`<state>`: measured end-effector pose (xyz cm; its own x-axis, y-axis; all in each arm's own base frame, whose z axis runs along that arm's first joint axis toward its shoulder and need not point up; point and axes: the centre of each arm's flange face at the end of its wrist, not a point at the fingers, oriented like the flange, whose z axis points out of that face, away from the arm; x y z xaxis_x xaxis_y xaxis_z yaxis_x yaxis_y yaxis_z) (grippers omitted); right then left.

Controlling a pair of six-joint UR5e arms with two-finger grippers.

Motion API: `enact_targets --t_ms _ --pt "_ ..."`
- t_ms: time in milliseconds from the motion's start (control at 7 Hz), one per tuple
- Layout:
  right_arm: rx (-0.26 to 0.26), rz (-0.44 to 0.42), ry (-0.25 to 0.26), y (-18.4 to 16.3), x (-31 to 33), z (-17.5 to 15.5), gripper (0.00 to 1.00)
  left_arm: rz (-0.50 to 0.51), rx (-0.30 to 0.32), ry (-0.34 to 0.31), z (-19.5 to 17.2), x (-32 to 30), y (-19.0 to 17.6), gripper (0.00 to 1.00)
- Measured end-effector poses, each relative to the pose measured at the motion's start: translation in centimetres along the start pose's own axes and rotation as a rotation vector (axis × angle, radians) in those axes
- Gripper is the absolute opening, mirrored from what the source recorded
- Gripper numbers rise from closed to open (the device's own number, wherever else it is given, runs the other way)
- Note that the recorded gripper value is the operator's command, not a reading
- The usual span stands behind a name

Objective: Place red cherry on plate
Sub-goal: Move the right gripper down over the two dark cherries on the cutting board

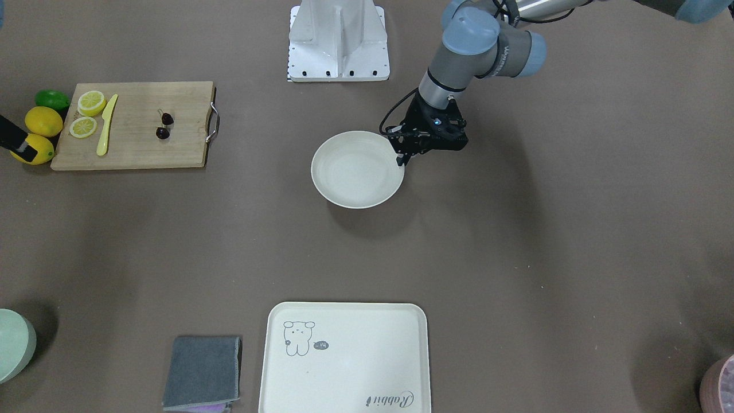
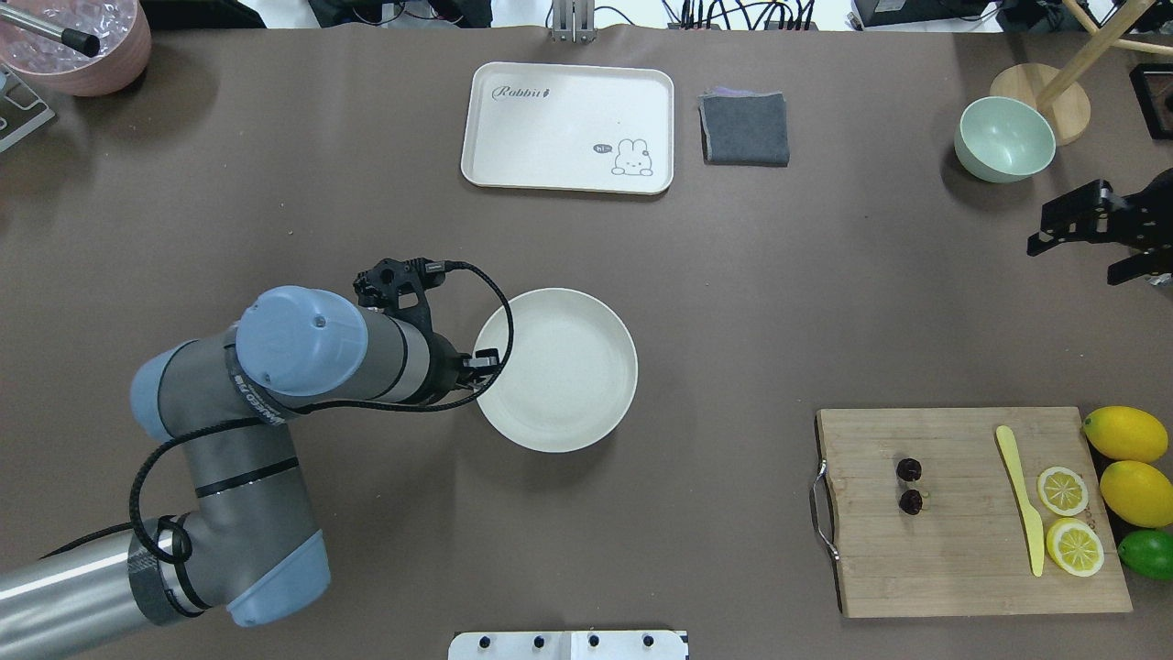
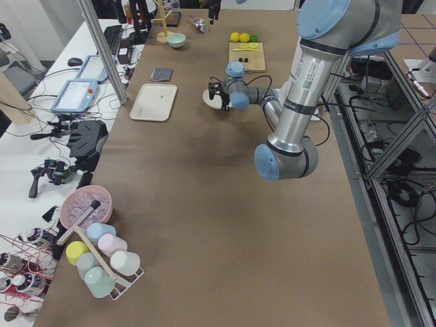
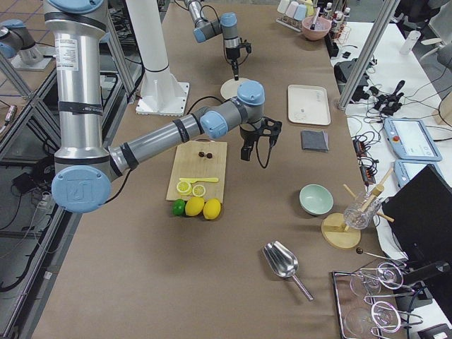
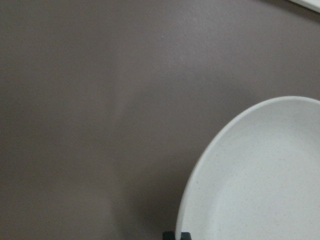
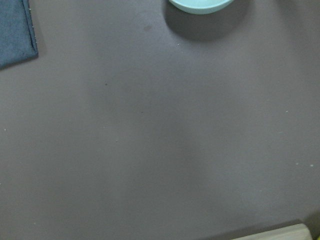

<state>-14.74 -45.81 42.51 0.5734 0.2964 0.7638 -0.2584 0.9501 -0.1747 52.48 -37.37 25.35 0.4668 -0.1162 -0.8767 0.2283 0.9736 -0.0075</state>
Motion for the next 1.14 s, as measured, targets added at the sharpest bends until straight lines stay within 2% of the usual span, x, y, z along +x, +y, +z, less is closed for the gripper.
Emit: enact_targets --t_ms 286,429,714,1143 --pt "-0.014 0.003 -0.003 2.2 -2.2 2.4 1.0 -0.006 0.009 -0.025 1.6 0.7 0.6 0.0" --pt "-0.026 -0.001 -0.002 2.9 -2.7 3.0 1.0 -0.01 0.015 -0.037 2.2 0.5 0.4 0.27" --pt "-0.05 -0.006 0.004 4.6 -4.0 4.3 1.0 -0.016 0.024 -0.043 2.8 1.0 -0.3 0.99" --pt "-0.075 -0.02 0.041 9.6 -7.0 7.7 1.0 -0.033 0.085 -0.011 0.2 2.8 -5.2 0.98"
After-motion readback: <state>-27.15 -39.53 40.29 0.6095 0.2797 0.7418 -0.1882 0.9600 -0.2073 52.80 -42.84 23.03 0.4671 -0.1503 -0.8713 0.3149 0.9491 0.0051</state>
